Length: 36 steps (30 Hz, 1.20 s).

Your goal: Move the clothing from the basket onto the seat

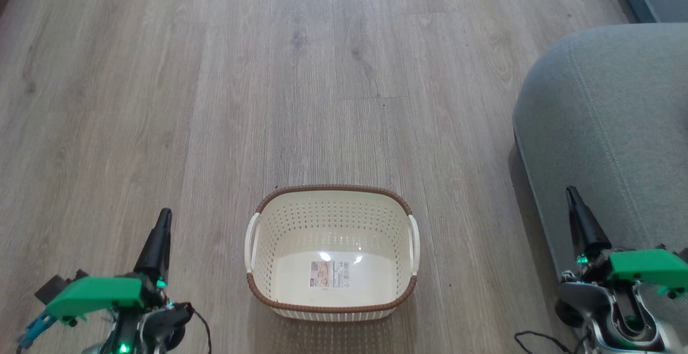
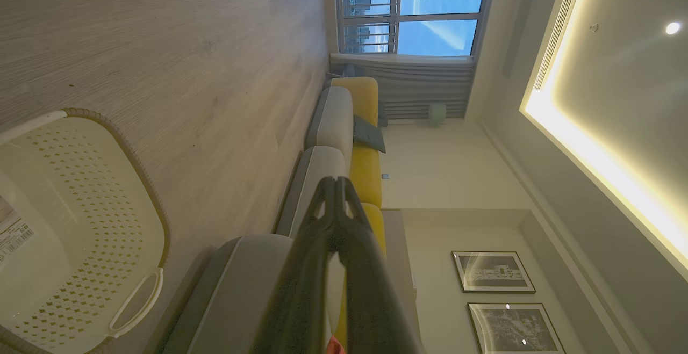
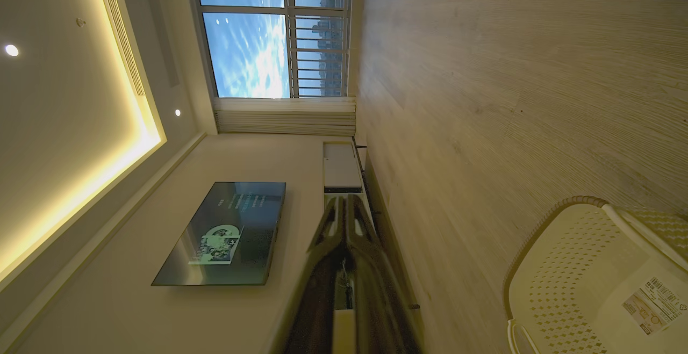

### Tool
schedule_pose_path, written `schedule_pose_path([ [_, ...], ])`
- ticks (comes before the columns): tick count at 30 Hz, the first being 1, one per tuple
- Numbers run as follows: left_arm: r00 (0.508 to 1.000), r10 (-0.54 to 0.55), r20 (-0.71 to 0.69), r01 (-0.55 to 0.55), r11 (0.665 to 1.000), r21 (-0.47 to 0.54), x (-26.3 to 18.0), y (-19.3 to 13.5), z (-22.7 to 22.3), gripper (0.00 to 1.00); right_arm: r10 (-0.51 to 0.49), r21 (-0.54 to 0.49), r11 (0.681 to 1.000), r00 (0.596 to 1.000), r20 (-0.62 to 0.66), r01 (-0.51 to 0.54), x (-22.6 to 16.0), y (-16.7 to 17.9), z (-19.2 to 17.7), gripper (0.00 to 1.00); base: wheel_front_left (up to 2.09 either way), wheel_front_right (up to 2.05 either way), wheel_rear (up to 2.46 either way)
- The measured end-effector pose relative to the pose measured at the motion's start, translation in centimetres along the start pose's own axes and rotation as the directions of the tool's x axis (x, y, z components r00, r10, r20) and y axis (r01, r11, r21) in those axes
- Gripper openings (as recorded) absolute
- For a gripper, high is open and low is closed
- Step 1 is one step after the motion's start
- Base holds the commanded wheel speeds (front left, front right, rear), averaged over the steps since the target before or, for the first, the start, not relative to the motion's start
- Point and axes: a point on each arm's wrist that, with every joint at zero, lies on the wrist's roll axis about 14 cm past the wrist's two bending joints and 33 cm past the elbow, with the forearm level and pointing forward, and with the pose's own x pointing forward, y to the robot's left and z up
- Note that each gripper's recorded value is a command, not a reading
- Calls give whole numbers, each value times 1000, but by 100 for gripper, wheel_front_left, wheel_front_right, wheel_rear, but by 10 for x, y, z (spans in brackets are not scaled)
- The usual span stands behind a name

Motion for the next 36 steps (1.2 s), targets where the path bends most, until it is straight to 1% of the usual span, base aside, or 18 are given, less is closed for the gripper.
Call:
schedule_pose_path([
  [36, 1000, 0, 0, 0, 1000, 0, 0, 0, 0, 0, 0, 0, 1000, 1000, 0, 0, 0, 0, 0, 0, 0, 0, 0],
])
